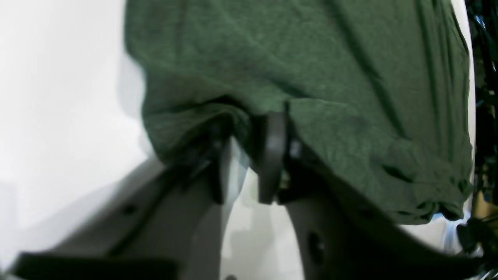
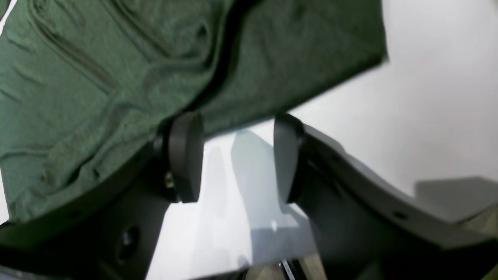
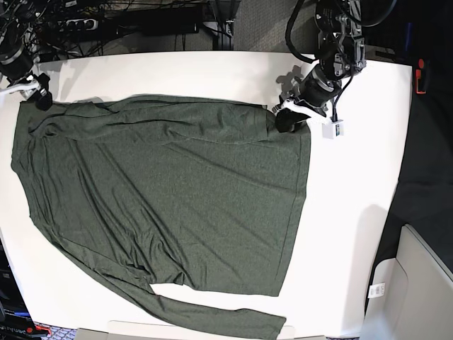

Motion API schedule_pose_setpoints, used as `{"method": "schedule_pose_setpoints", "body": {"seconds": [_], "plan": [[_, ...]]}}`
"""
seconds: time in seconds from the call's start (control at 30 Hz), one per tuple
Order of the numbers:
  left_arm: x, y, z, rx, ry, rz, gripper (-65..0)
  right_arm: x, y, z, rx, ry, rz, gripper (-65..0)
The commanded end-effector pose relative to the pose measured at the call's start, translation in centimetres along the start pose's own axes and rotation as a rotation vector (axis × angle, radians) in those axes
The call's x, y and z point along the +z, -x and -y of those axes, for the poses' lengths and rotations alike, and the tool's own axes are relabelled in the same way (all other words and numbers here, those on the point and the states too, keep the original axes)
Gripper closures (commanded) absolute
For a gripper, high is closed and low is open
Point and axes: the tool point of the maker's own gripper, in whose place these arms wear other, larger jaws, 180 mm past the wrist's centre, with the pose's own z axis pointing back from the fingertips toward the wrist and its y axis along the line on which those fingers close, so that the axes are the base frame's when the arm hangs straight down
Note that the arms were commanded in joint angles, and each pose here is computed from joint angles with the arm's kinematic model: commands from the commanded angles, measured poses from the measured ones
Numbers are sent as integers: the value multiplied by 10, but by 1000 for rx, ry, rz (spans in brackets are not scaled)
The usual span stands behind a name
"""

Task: Fold the T-shirt properly
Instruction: 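Lower the held edge and drag the shirt toward the robot with both grippers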

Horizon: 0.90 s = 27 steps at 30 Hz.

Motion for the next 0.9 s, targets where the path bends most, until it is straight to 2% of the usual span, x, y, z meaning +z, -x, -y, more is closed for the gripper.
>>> {"method": "schedule_pose_setpoints", "body": {"seconds": [0.0, 0.07, 0.47, 0.67, 0.87], "plan": [[2, 16, -7, 14, -28, -67, -57, 5, -16, -5, 28, -19, 42, -276], [3, 15, -6, 34, -14, -66, 0, 7, -11, -3, 23, -18, 33, -276], [27, 16, 5, 18, 16, -43, -1, 3, 2, -5, -19, -29, 23, -276], [31, 15, -5, -3, -5, -50, -1, -8, 26, 7, -109, -16, -15, -276], [32, 14, -8, -13, -10, -51, -1, -16, 24, 23, -220, -4, 19, -276]]}}
